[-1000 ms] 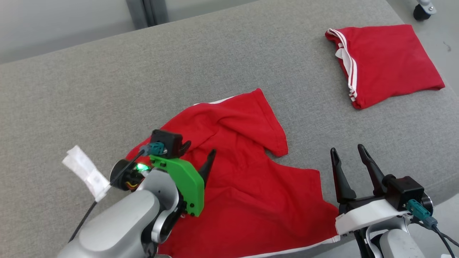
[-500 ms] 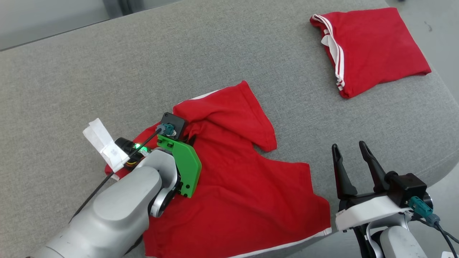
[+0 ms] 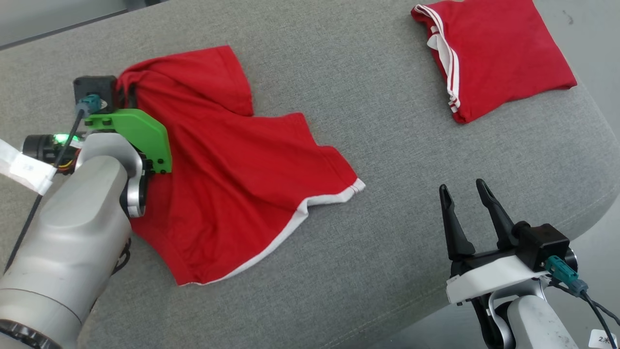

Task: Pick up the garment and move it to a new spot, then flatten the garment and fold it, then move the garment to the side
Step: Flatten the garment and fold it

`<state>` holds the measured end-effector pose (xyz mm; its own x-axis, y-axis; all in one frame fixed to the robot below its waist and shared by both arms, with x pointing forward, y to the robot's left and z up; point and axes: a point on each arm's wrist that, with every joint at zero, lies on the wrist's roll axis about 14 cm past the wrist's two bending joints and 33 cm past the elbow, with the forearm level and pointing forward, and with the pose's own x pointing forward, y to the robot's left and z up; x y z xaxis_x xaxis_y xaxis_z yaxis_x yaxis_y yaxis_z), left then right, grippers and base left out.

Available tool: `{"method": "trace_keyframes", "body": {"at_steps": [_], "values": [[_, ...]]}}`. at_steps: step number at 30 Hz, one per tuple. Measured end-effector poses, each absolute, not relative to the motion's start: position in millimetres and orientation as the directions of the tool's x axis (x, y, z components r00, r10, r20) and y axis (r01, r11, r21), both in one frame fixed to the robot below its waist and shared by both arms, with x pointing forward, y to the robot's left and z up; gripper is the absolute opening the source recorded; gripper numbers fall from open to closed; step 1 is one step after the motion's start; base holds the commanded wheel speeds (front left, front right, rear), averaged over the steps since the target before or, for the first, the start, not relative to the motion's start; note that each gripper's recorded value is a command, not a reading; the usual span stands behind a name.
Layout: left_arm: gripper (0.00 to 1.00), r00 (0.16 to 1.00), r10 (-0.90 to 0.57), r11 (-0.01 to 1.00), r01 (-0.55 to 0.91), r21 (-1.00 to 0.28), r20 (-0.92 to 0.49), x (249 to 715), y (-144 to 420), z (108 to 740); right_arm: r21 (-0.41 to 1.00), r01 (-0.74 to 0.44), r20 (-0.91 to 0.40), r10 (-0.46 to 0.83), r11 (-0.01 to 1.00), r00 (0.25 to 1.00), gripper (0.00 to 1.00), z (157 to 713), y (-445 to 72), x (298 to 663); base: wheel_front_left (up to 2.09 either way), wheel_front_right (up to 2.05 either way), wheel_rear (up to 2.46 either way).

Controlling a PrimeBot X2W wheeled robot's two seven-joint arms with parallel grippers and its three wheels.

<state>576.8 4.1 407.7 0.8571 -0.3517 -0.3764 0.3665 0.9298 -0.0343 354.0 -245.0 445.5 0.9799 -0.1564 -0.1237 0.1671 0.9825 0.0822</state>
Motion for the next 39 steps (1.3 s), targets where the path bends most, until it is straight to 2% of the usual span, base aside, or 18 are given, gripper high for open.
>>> {"method": "trace_keyframes", "body": {"at_steps": [4,5,6,7,13,17,25,31,39], "values": [[0.00,0.900,-0.283,0.954,0.299,-0.002,-0.330,590,26,416,0.078,0.168,-0.121,-0.157,0.983,0.980,1.00,446,-246,354,0.00,0.00,0.00],[0.31,0.906,-0.278,0.956,0.292,-0.002,-0.319,591,29,418,0.079,0.166,-0.121,-0.156,0.983,0.980,1.00,446,-245,354,0.00,0.00,0.00],[0.72,0.908,-0.283,0.955,0.296,-0.006,-0.310,591,29,420,0.079,0.164,-0.121,-0.154,0.983,0.981,1.00,446,-244,354,0.00,0.00,0.00],[1.00,0.906,-0.292,0.953,0.301,-0.017,-0.306,590,27,421,0.080,0.162,-0.121,-0.151,0.984,0.981,1.00,446,-244,354,0.00,0.00,0.00],[1.00,0.925,-0.293,0.956,0.276,-0.102,-0.242,589,27,446,0.083,0.149,-0.102,-0.140,0.985,0.985,1.00,451,-241,356,0.00,0.00,0.00],[1.00,0.944,-0.318,0.940,0.303,-0.157,-0.086,585,23,497,0.069,0.155,-0.078,-0.150,0.985,0.986,1.00,459,-244,352,0.00,0.00,0.00],[1.00,0.960,-0.280,0.937,0.272,-0.219,-0.004,509,56,502,0.045,0.145,-0.028,-0.144,0.988,0.989,1.00,474,-244,342,0.00,0.00,0.00],[1.00,0.974,-0.225,0.930,0.224,-0.290,0.032,453,89,503,0.019,0.073,0.009,-0.074,0.997,0.997,1.00,484,-225,354,0.00,0.00,0.00],[1.00,0.988,-0.154,0.959,0.146,-0.243,-0.017,385,137,480,0.004,-0.023,0.051,0.023,1.000,0.998,1.00,497,-195,365,0.00,0.00,0.00]]}}
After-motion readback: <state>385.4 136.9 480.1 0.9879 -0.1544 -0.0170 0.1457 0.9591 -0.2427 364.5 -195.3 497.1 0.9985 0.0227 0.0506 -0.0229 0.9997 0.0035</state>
